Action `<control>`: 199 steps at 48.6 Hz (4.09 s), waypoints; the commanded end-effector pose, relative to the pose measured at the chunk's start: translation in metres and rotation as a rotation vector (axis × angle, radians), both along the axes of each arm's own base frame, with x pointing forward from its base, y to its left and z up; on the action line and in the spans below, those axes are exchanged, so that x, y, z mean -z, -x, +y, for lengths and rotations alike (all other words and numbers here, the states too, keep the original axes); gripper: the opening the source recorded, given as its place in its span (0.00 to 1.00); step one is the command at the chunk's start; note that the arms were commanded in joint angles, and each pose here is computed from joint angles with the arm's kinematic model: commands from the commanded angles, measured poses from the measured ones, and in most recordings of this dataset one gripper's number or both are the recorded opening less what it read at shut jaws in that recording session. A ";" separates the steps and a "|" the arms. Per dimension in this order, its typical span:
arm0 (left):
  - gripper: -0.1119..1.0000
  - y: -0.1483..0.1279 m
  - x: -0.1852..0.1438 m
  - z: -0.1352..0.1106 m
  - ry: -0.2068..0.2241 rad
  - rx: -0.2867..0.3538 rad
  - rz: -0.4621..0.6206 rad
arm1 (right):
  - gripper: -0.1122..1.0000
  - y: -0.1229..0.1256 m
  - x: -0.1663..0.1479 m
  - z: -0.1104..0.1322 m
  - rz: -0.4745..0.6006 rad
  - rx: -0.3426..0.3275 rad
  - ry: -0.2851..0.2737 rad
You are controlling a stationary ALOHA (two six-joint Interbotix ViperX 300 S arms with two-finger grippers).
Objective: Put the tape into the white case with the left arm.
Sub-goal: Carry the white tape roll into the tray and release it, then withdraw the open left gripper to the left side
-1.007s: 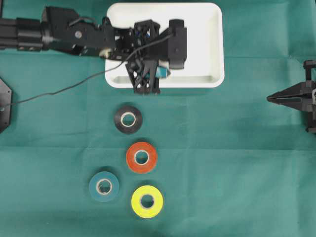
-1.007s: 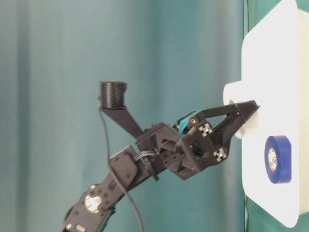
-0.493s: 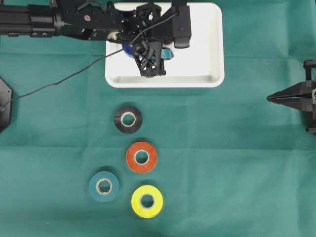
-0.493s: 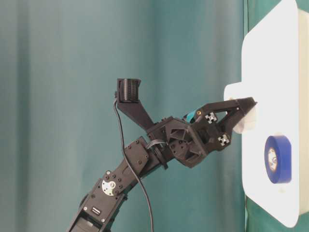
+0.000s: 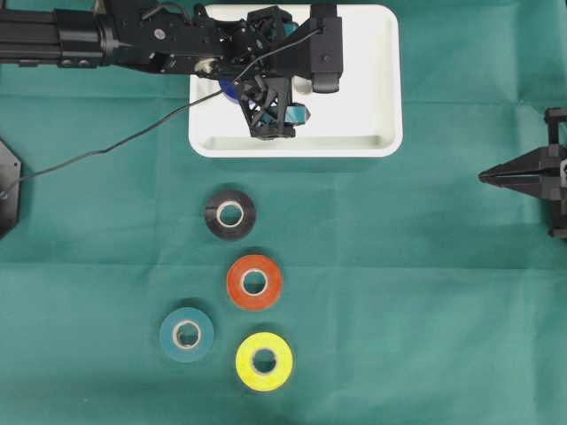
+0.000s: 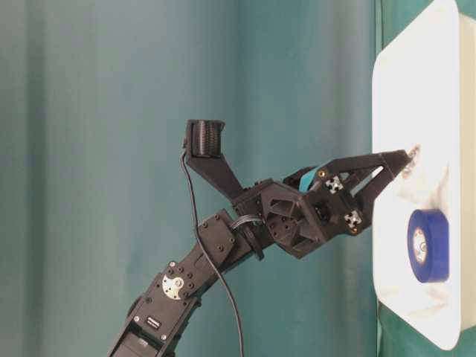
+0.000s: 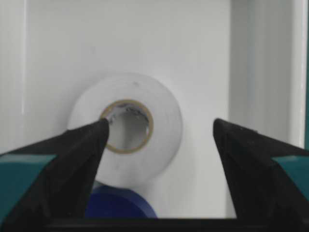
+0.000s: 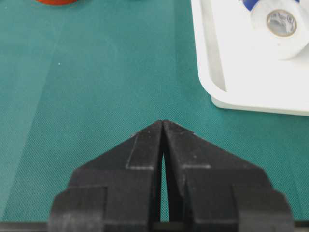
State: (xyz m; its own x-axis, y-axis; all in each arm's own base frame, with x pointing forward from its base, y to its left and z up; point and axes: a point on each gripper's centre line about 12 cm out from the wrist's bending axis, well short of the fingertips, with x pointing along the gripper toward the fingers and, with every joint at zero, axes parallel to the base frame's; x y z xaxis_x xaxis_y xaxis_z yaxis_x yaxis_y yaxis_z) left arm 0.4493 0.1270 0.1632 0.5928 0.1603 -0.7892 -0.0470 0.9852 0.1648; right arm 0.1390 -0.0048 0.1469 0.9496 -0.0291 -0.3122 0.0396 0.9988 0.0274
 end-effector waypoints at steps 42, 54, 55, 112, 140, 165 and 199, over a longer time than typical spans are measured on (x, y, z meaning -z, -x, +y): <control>0.83 0.085 -0.053 -0.026 -0.030 -0.001 -0.121 | 0.02 -0.002 -0.004 0.000 -0.018 -0.001 0.001; 0.83 0.122 -0.052 -0.038 -0.030 0.004 -0.124 | 0.02 -0.002 -0.005 0.000 -0.021 -0.001 0.002; 0.83 0.125 -0.052 -0.039 -0.030 0.004 -0.125 | 0.02 -0.002 -0.006 0.000 -0.023 -0.001 0.002; 0.83 0.197 -0.037 -0.081 -0.019 0.082 -0.129 | 0.02 -0.002 -0.005 0.000 -0.021 -0.001 0.002; 0.83 0.201 -0.027 -0.143 0.000 0.324 -0.101 | 0.02 -0.002 -0.005 0.000 -0.020 -0.001 0.002; 0.82 0.220 -0.014 -0.181 0.014 0.492 0.017 | 0.02 -0.002 -0.005 0.000 -0.023 -0.001 0.002; 0.82 0.224 -0.013 -0.187 0.013 0.520 0.046 | 0.02 -0.002 -0.005 0.000 -0.021 -0.001 0.002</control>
State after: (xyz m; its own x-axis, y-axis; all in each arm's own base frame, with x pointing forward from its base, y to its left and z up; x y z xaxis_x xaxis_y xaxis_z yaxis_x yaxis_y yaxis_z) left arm 0.2232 -0.0584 0.1704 0.5380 -0.1493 -0.8296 0.4565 0.8790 0.1378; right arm 0.1389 -0.0048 0.1479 0.9519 -0.0289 -0.3050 0.0391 0.9989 0.0274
